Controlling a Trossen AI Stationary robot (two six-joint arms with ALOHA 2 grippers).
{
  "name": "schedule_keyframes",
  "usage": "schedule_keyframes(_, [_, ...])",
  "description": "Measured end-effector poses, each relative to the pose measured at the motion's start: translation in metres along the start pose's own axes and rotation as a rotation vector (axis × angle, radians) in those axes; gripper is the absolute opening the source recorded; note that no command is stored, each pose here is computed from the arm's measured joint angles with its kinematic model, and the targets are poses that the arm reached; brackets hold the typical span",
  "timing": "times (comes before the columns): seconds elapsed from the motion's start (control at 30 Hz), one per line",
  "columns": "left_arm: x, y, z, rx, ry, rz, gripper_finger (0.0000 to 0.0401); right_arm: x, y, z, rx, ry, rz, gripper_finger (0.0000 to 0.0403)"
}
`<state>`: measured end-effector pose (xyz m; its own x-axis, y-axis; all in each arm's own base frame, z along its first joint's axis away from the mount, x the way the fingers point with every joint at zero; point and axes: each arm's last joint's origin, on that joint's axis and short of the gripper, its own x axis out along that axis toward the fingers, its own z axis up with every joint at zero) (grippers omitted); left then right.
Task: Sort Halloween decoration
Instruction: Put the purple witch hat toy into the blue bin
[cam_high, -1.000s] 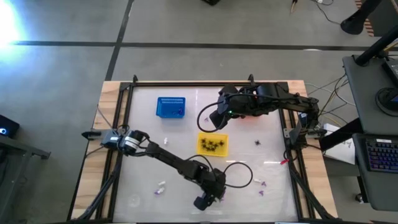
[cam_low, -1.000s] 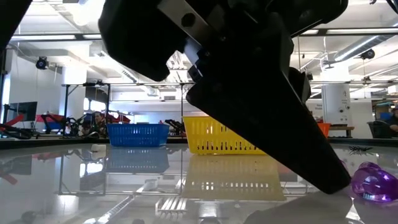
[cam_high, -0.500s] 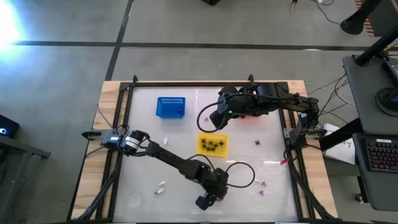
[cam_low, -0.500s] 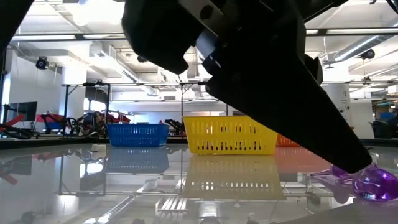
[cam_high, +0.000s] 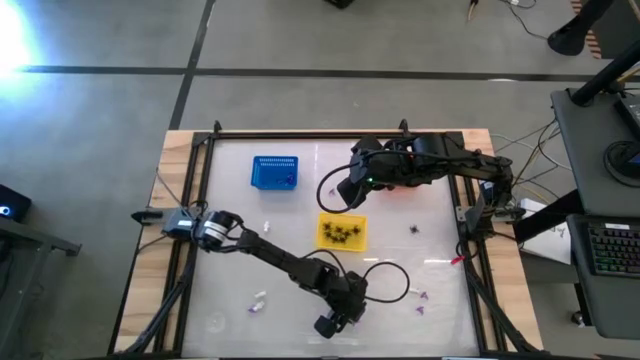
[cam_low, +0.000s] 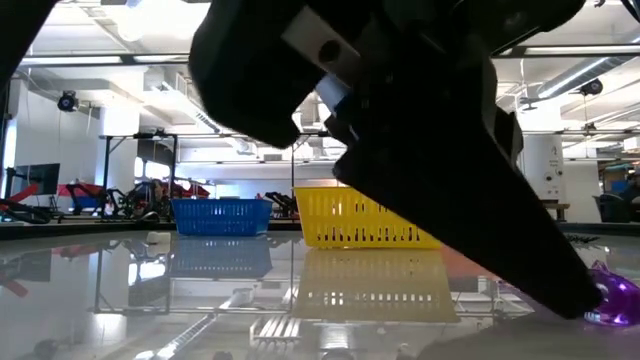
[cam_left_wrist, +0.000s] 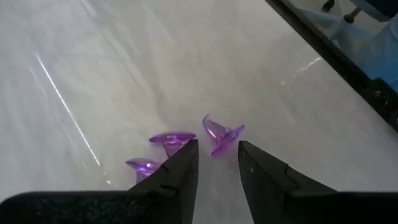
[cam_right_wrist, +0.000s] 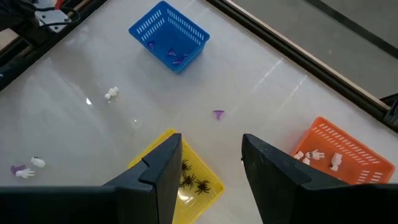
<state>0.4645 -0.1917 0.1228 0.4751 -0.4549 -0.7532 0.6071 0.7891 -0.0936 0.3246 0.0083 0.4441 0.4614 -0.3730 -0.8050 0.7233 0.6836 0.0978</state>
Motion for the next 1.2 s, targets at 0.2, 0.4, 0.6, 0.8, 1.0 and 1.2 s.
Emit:
schedule_keyframes(0.2, [0.005,0.001,-0.002,-0.024,-0.001,-0.024,0.0097,0.0,0.0,0.0,0.0,0.0,0.0,0.016])
schedule_keyframes(0.4, [0.005,0.001,-0.002,-0.028,0.0,-0.019,0.006,0.0,0.0,0.0,0.0,0.0,0.0,0.016])
schedule_keyframes(0.6, [0.005,0.001,-0.004,-0.032,0.013,-0.017,0.0007,0.0,0.0,0.0,-0.008,0.0,0.0,0.016])
schedule_keyframes(0.8, [-0.002,0.0,-0.003,-0.04,0.04,-0.036,0.0001,0.0,0.0,0.0,-0.027,0.0,0.0,0.016])
schedule_keyframes(1.0, [-0.024,-0.005,-0.002,-0.03,0.124,-0.055,0.0,0.0,0.0,0.0,-0.027,0.0,0.0,0.016])
schedule_keyframes(1.2, [-0.056,-0.008,0.004,0.01,0.201,-0.023,0.0,0.0,0.0,0.0,-0.027,0.0,0.0,0.016])
